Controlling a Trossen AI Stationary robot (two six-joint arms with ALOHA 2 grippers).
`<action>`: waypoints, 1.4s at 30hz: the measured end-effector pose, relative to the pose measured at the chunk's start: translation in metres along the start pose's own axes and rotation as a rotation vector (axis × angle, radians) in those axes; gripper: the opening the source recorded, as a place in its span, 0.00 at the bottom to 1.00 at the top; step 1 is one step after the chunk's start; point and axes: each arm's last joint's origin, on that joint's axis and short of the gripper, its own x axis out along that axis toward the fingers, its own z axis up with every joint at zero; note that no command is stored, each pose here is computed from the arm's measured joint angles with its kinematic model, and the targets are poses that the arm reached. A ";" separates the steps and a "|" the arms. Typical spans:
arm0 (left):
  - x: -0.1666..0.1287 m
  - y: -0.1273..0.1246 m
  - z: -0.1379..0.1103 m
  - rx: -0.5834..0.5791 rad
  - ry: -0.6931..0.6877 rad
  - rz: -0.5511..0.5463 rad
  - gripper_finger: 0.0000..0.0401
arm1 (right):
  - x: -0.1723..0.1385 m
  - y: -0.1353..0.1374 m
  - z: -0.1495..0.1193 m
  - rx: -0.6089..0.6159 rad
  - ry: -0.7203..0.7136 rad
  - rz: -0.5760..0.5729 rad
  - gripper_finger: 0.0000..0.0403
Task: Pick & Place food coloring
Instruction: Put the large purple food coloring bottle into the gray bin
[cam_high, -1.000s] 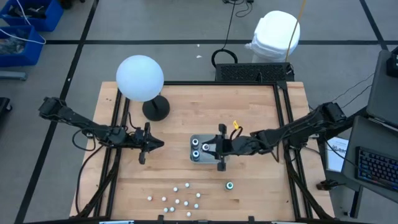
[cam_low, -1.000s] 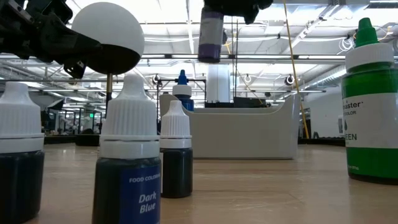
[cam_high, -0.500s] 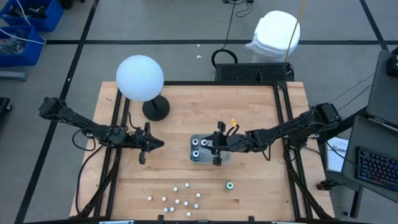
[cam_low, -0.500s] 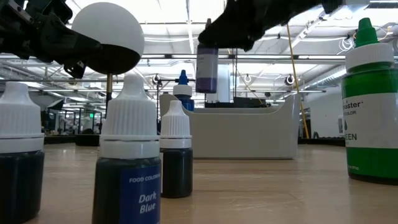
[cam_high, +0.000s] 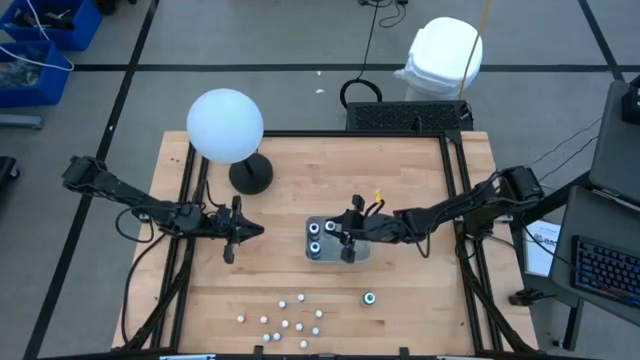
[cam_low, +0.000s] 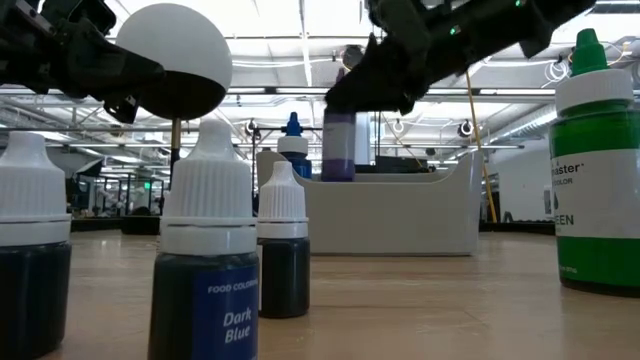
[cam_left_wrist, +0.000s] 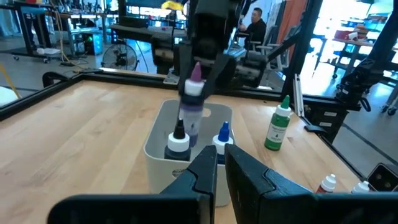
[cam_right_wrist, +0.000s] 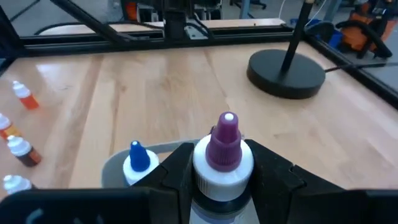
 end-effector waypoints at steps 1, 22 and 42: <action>0.000 0.000 0.000 0.001 0.000 0.000 0.09 | 0.003 0.000 -0.003 -0.003 0.011 -0.004 0.28; 0.000 0.000 0.000 0.002 0.002 0.000 0.09 | 0.034 -0.009 -0.034 0.045 0.070 -0.053 0.28; 0.000 0.000 0.000 0.004 0.002 -0.001 0.09 | 0.040 -0.008 -0.042 0.060 0.081 -0.056 0.29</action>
